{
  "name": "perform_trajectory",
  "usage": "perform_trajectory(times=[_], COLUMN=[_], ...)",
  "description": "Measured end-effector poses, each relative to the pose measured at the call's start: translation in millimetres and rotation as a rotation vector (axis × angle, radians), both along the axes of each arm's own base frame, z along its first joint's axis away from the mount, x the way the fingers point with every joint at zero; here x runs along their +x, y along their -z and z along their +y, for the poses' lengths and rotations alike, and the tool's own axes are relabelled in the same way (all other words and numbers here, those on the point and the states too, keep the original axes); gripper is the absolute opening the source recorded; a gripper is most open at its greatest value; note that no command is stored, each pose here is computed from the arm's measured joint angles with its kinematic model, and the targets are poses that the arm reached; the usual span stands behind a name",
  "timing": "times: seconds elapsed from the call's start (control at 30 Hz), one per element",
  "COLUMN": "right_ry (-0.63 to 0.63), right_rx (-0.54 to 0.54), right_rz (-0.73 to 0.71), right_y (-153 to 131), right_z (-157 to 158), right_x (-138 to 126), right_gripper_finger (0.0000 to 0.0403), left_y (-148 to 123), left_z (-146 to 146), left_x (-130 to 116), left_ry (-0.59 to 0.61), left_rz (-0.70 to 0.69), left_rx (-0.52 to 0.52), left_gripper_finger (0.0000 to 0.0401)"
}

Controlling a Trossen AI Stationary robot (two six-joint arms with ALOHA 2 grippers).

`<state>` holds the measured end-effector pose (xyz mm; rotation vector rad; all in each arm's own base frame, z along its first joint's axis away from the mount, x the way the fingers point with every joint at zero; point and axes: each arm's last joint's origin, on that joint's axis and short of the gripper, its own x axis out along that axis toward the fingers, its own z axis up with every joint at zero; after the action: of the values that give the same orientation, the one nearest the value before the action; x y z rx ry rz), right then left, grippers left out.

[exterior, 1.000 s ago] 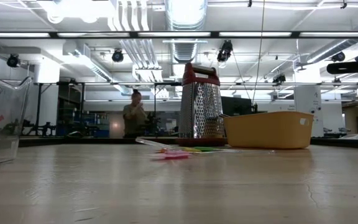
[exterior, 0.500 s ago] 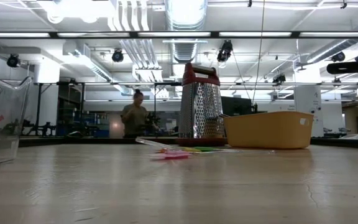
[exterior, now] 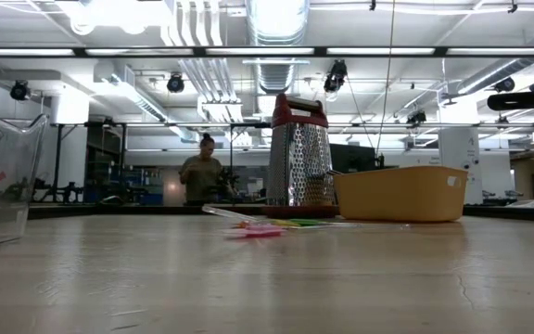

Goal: Pick & Place Kitchen Items
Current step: Put the red draining spoon into the right transparent bin

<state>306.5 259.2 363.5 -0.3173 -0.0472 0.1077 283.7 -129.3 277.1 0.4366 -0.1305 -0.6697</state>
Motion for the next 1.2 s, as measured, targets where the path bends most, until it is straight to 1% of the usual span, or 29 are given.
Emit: perform_trajectory(times=[0.17, 0.2, 0.33, 0.4, 0.53, 0.63, 0.77, 0.87, 0.93, 1.0, 1.1, 1.2], right_ry=[0.001, 0.000, 0.012, 0.044, 0.102, 0.138, 0.185, 0.230, 0.283, 0.320, 0.411, 0.496], right_rx=[0.007, 0.010, 0.002, 0.006, 0.013, 0.033, 0.115, 0.178, 0.211, 0.292, 0.369, 0.464], right_rz=[0.001, 0.002, 0.007, 0.010, 0.052, 0.101, 0.162, 0.238, 0.301, 0.354, 0.463, 0.603], right_y=[0.0, 0.1, 0.7, 1.0, 1.9, 2.4, -3.8, -7.1, -8.1, -14.4, -20.0, -25.7], right_z=[-1.9, -1.8, -1.7, -2.3, -5.9, -9.4, -16.9, -23.9, -31.2, -38.0, -51.1, -63.0], right_x=[1.7, 1.7, 1.3, 1.1, -0.7, -3.1, -10.2, -18.2, -25.5, -32.8, -47.2, -62.0], right_gripper_finger=[0.0058, 0.0047, 0.0045, 0.0045, 0.0045, 0.0045, 0.0044, 0.0044, 0.0045, 0.0048, 0.0047, 0.0044], left_y=[0.5, 0.5, 0.2, -0.5, -0.4, -0.1, -0.1, 0.9, 1.9, 3.0, 6.4, 7.5], left_z=[0.1, 0.6, 0.8, 1.0, 2.7, 3.8, 4.6, 5.4, 4.8, 4.6, 6.3, 6.1], left_x=[0.2, 0.4, 0.6, 0.8, 2.1, 2.8, 3.2, 3.3, 2.6, 2.3, 2.9, 2.8], left_ry=[-0.005, -0.012, -0.019, -0.028, -0.095, -0.147, -0.177, -0.190, -0.191, -0.209, -0.234, -0.235], left_rz=[0.005, 0.005, 0.014, 0.020, 0.032, 0.033, 0.037, 0.072, 0.089, 0.109, 0.145, 0.166], left_rx=[0.000, 0.001, -0.016, -0.035, -0.053, -0.051, -0.057, -0.087, -0.089, -0.097, -0.097, -0.113], left_gripper_finger=[0.0032, 0.0037, 0.0056, 0.0066, 0.0091, 0.0119, 0.0157, 0.0172, 0.0176, 0.0175, 0.0174, 0.0174])
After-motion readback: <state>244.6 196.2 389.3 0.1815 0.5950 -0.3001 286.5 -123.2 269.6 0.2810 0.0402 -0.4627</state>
